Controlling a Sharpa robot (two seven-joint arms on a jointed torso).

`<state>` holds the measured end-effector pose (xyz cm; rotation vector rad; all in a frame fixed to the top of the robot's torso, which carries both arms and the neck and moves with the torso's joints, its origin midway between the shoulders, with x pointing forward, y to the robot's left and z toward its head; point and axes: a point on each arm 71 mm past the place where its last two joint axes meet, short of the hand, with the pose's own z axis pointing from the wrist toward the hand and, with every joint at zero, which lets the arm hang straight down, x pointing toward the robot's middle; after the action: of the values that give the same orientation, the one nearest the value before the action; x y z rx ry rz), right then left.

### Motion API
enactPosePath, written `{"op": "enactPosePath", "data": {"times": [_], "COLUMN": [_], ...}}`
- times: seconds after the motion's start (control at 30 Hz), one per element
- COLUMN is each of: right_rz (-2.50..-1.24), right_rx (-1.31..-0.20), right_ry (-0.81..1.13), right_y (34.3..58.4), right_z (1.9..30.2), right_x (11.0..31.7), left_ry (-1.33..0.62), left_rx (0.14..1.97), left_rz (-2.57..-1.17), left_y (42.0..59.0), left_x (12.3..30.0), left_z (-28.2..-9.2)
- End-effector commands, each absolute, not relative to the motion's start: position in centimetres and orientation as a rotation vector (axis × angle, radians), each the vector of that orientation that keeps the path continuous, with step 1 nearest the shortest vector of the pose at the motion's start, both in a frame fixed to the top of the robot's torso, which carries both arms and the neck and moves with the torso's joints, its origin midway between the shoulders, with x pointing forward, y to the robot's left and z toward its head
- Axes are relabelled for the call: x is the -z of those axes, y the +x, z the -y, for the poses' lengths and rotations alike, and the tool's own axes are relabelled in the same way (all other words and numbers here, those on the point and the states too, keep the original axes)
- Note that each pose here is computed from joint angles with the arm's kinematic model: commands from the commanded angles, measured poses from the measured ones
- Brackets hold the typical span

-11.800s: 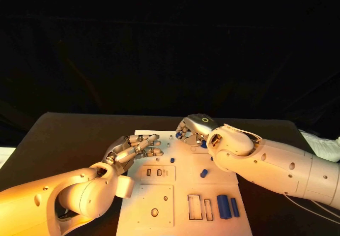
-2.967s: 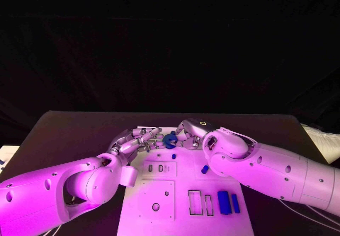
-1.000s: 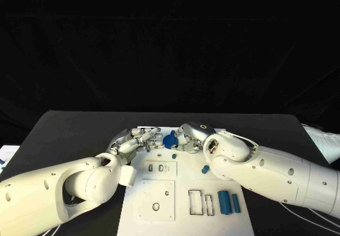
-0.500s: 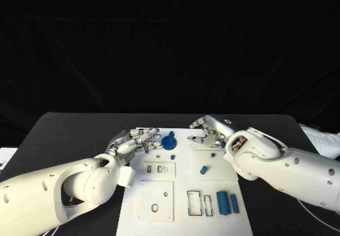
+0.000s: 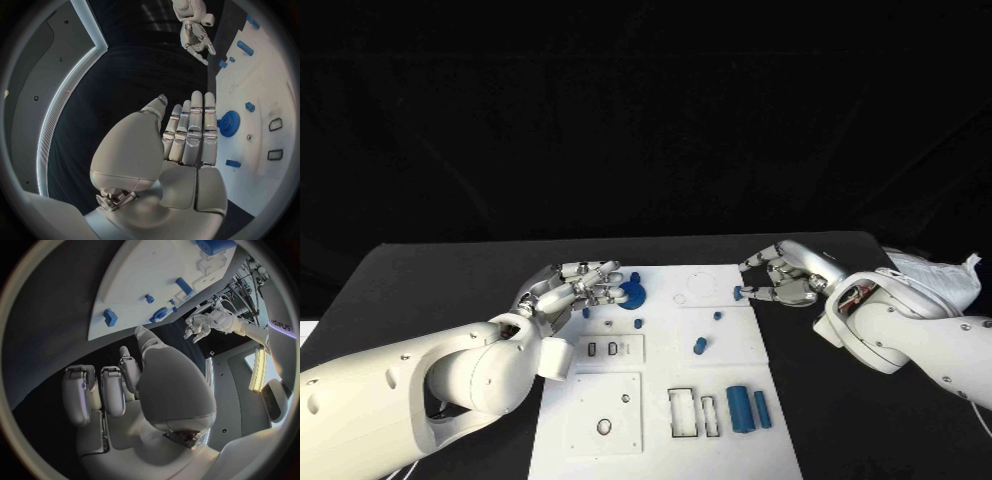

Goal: Assemble the parts on the task board

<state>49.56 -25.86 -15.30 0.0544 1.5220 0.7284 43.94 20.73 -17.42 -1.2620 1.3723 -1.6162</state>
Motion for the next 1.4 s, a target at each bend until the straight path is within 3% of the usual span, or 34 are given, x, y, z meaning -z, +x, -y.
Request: {"op": "enactPosePath", "data": {"times": [0.03, 0.27, 0.6, 1.4], "right_rz": [-1.537, -1.561, -1.569, -1.597], "right_rx": [-0.776, -0.736, -0.709, -0.712], "right_ry": [0.043, 0.063, 0.067, 0.089], "right_y": [49.5, 49.9, 50.7, 51.6], "right_z": [26.6, 27.7, 26.9, 25.5], "right_x": [16.0, 17.5, 18.4, 19.1], "left_ry": [-1.254, -1.256, -1.257, -1.259], "left_rx": [1.636, 1.637, 1.637, 1.637], "left_rz": [-1.368, -1.371, -1.373, -1.377], "left_y": [44.0, 44.0, 44.0, 44.0], "left_x": [17.4, 17.6, 17.7, 17.7], "left_z": [-20.6, -20.5, -20.5, -20.5]}}
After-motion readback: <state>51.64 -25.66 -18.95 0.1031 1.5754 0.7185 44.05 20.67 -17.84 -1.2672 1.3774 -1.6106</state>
